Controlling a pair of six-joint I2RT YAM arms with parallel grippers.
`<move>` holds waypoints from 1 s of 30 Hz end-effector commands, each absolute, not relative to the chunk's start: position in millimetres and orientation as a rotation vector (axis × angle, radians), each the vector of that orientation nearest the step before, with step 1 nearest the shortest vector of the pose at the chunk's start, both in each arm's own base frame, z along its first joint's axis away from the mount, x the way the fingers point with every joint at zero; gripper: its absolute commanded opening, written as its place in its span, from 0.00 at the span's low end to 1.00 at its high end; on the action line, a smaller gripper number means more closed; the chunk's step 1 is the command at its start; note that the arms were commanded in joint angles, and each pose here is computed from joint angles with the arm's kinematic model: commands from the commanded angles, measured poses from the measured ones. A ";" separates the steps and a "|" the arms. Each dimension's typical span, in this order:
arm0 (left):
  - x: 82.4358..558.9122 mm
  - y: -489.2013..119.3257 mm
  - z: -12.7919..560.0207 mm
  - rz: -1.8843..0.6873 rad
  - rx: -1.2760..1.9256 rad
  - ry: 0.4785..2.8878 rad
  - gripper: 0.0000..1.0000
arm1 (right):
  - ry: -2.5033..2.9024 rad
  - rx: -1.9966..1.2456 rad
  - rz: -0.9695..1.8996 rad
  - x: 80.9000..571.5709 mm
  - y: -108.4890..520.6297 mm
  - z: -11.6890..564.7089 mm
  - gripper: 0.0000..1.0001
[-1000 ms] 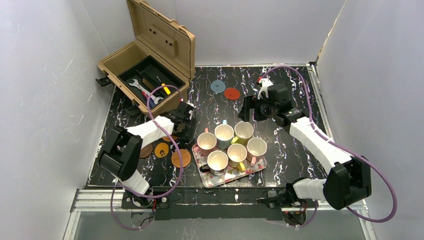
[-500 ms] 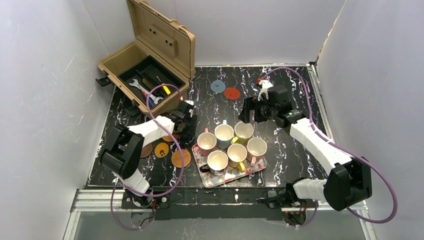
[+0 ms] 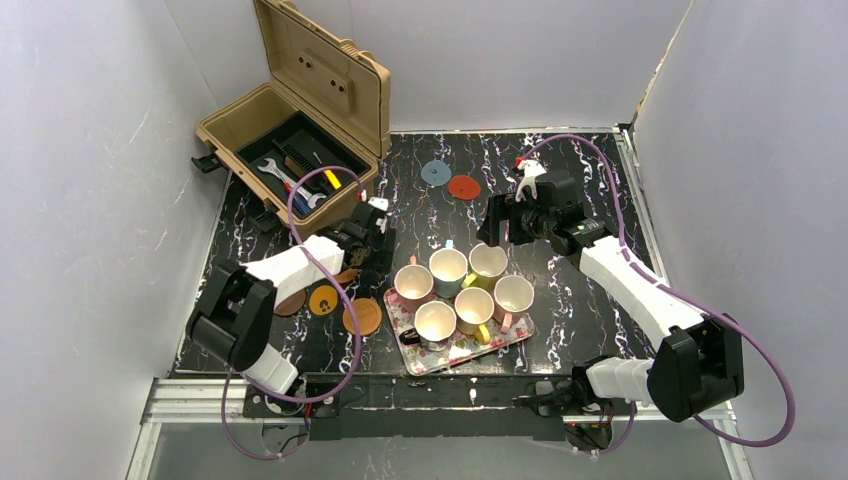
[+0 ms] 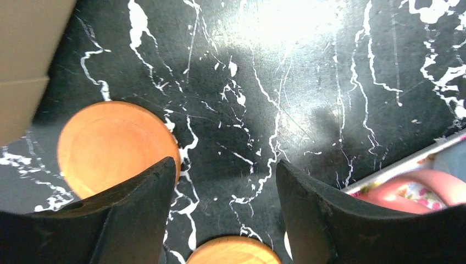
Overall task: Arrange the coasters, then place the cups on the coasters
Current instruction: Move the coaster to the center of the board.
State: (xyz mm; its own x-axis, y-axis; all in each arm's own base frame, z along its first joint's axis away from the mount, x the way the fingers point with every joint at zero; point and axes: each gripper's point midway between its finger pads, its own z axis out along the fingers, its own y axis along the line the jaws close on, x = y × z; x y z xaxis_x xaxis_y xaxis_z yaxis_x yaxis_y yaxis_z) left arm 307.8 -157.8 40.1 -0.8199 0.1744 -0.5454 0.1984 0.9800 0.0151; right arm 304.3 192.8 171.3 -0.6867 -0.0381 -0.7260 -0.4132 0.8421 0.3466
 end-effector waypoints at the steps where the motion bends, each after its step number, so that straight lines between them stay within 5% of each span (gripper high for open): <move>1: 306.8 -149.8 72.4 -0.004 0.403 2.499 0.67 | 2.220 -0.335 0.660 306.4 195.2 181.6 0.99; 8: 296.2 -143.6 54.3 0.042 0.600 2.564 0.70 | 2.230 -0.329 0.675 305.6 196.7 177.9 0.99; 30: 297.0 -149.8 21.2 -0.048 0.543 2.661 0.70 | 2.235 -0.338 0.672 305.1 196.6 177.0 0.99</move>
